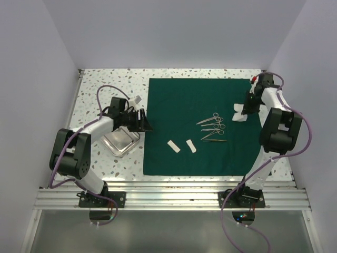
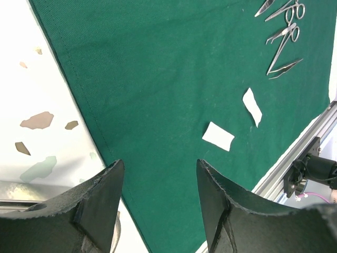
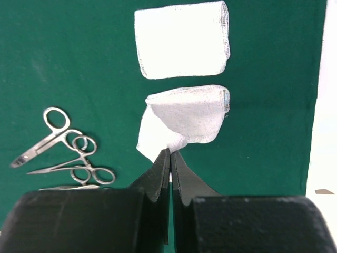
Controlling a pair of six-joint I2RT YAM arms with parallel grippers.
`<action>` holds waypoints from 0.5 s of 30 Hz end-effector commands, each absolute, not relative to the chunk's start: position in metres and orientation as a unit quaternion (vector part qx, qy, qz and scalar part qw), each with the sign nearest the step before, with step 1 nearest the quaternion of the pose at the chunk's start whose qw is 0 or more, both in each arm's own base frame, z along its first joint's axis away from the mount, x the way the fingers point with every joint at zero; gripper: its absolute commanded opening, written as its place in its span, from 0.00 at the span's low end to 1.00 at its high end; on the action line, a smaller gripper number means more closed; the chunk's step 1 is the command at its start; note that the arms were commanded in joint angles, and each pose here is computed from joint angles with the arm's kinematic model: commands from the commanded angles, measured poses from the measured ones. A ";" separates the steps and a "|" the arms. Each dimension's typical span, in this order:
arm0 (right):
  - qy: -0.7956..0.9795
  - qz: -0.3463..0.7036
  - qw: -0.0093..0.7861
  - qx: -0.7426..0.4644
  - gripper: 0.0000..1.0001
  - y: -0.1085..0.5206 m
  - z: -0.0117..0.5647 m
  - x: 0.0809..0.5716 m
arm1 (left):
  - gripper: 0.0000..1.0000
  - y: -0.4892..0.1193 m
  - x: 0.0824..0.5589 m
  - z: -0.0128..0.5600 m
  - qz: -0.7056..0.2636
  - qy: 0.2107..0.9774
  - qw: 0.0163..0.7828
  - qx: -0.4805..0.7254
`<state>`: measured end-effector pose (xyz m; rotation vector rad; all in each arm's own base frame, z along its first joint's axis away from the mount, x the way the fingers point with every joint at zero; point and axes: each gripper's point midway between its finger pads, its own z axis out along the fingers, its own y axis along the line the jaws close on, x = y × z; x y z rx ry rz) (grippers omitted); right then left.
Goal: Prepare the surgical pack
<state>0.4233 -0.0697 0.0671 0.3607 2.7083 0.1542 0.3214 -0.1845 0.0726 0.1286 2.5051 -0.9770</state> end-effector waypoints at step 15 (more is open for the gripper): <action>0.975 -0.003 0.204 0.089 0.00 -0.096 0.061 0.435 | 0.62 -0.187 0.323 0.068 -0.356 0.905 0.226 0.062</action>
